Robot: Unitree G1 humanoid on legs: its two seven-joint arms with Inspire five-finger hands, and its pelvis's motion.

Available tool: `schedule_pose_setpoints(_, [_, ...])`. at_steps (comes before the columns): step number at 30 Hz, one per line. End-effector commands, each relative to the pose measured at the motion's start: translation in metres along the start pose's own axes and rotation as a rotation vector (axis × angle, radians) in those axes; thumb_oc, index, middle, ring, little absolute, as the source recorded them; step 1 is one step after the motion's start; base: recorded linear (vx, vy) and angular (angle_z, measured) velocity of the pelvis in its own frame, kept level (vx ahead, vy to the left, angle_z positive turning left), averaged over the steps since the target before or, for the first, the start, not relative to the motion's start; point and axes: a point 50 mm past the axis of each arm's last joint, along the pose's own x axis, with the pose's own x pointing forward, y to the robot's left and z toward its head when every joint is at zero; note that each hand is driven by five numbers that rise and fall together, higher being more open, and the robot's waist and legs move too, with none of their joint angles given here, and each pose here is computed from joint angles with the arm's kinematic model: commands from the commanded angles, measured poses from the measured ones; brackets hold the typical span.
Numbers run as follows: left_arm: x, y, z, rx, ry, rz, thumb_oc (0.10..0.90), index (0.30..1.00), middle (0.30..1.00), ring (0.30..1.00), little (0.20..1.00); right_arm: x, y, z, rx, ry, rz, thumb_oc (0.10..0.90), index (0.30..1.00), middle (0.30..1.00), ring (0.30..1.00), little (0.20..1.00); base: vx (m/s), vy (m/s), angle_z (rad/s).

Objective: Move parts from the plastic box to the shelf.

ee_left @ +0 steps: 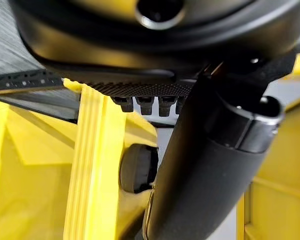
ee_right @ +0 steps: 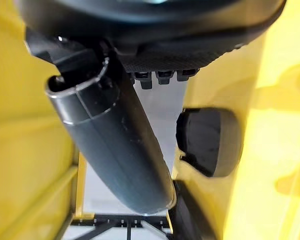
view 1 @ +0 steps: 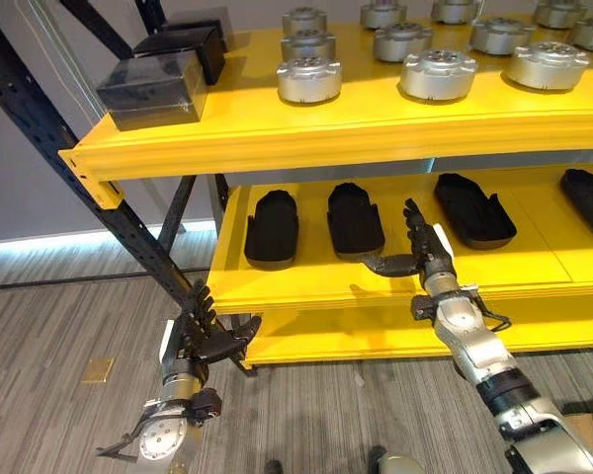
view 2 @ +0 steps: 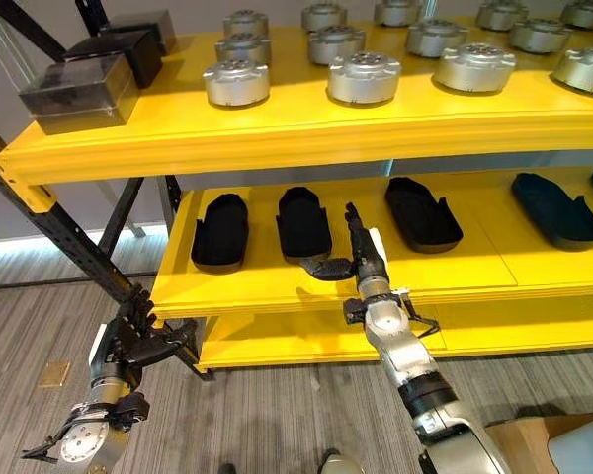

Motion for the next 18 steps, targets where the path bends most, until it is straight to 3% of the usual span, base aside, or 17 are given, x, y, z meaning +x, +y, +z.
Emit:
schedule_pose_setpoints(1, [0.005, 0.003, 0.033, 0.066, -0.183, -0.044, 0.9, 1.0, 1.0, 1.0, 1.0, 0.005, -0.019, 0.052, 0.055, -0.278, -0.053, 0.9, 1.0, 1.0, 1.0, 1.0, 0.03, -0.001, -0.08])
schedule_pose_setpoints(8, [0.001, 0.009, 0.025, 0.076, -0.161, -0.009, 0.9, 1.0, 1.0, 1.0, 1.0, -0.031, -0.049, 0.036, 0.078, -0.278, -0.103, 0.9, 1.0, 1.0, 1.0, 1.0, 0.02, -0.003, -0.05])
schedule_pose_setpoints(18, [-0.012, 0.021, 0.013, 0.068, -0.109, 0.02, 0.9, 1.0, 1.0, 1.0, 1.0, -0.072, -0.059, 0.027, 0.099, -0.286, -0.046, 0.9, 1.0, 1.0, 1.0, 1.0, -0.02, -0.052, -0.07])
